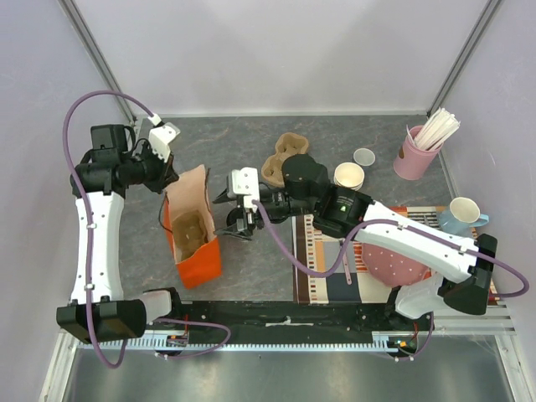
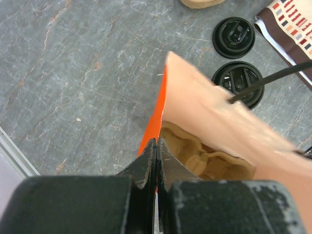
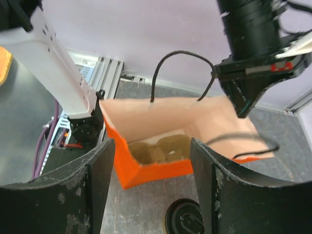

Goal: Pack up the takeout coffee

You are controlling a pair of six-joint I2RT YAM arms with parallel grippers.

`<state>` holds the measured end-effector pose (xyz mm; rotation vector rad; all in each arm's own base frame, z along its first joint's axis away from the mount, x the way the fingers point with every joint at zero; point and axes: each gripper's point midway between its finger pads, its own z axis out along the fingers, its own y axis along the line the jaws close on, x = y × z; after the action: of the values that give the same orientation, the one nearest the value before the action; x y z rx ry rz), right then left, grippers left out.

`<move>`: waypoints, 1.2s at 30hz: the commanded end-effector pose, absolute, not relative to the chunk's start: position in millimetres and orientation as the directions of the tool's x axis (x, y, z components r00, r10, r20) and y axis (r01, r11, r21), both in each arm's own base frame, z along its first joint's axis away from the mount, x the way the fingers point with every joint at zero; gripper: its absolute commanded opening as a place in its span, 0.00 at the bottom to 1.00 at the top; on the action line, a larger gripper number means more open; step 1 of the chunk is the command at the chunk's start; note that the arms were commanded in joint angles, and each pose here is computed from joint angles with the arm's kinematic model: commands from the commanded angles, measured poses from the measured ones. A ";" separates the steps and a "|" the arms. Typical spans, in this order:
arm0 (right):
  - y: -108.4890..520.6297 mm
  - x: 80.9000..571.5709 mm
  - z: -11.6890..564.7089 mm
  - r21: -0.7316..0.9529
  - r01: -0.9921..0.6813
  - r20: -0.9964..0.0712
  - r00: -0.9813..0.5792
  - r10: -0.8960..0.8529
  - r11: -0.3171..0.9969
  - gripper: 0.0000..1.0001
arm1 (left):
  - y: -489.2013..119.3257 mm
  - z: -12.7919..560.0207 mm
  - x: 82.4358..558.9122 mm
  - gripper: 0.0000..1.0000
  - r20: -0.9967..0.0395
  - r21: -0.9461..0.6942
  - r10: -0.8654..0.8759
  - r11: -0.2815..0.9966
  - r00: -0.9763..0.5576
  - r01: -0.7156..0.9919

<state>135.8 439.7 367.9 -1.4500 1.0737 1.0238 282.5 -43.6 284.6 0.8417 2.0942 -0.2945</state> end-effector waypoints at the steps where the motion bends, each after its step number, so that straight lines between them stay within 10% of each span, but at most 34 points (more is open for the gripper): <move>1: 427.3 141.9 422.0 -0.223 -0.975 -0.975 0.223 0.008 -0.003 0.73 | -37.2 300.7 295.4 0.02 -0.815 0.093 0.414 0.784 -0.405 0.614; 21: 373.2 328.6 273.6 0.256 -0.719 -0.905 -0.413 -0.101 0.646 0.63 | -49.7 312.1 294.7 0.02 -0.871 0.098 0.387 0.741 -0.303 0.664; 36: 401.3 300.1 157.3 0.111 -0.801 -0.737 -0.464 -0.492 0.588 0.55 | -44.8 302.8 286.8 0.02 -0.860 0.096 0.388 0.762 -0.332 0.641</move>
<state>298.4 394.7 138.1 -0.9663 2.2091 0.6336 288.2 -42.8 292.7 0.8022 1.9968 -0.3182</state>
